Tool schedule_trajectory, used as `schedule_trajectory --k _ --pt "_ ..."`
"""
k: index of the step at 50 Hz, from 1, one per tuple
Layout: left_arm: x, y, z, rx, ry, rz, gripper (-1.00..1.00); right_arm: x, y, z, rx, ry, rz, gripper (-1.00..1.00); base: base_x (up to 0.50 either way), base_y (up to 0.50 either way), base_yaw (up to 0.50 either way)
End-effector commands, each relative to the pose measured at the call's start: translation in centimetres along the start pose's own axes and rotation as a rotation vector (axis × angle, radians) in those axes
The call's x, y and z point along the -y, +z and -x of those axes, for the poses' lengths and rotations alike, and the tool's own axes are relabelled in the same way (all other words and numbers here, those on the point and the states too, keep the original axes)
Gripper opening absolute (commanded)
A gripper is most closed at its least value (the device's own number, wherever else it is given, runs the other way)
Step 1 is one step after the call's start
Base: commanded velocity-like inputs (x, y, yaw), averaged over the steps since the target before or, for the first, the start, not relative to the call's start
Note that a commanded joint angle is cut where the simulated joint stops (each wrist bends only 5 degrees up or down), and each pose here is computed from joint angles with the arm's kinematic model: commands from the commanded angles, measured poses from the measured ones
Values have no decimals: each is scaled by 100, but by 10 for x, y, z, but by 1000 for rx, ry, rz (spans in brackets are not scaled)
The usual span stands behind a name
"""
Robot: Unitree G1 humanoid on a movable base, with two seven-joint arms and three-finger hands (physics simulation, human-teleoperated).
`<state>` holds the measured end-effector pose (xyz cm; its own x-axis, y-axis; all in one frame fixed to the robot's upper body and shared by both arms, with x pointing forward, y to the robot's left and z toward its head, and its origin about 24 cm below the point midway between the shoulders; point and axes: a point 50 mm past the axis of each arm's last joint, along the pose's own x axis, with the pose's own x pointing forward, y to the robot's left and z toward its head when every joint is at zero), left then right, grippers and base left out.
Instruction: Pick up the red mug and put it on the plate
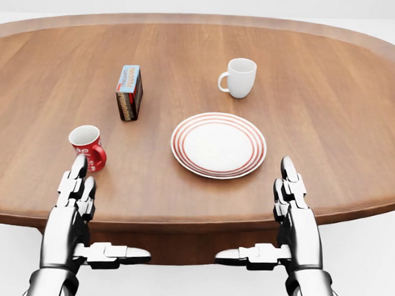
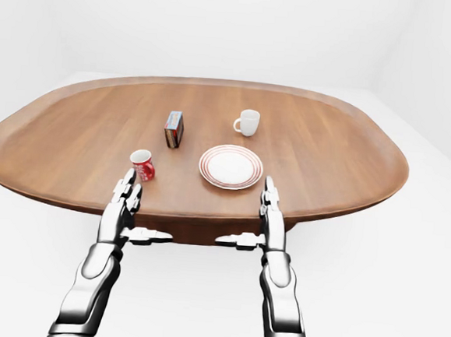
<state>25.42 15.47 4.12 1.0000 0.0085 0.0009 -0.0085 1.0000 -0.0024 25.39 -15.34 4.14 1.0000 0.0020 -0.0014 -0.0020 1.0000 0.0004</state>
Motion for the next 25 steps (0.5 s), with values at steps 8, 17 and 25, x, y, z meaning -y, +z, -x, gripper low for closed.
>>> schedule_trajectory --k 8,17,25 --pt "-12 4 0 8 26 12 100 7 1 2 -2 15 -9 100 0 0 0" --pt "-44 45 1 133 129 -1 100 35 44 7 139 -61 -17 100 0 0 0" --pt "-101 74 11 259 344 83 100 88 91 24 341 -228 -30 100 0 0 0"
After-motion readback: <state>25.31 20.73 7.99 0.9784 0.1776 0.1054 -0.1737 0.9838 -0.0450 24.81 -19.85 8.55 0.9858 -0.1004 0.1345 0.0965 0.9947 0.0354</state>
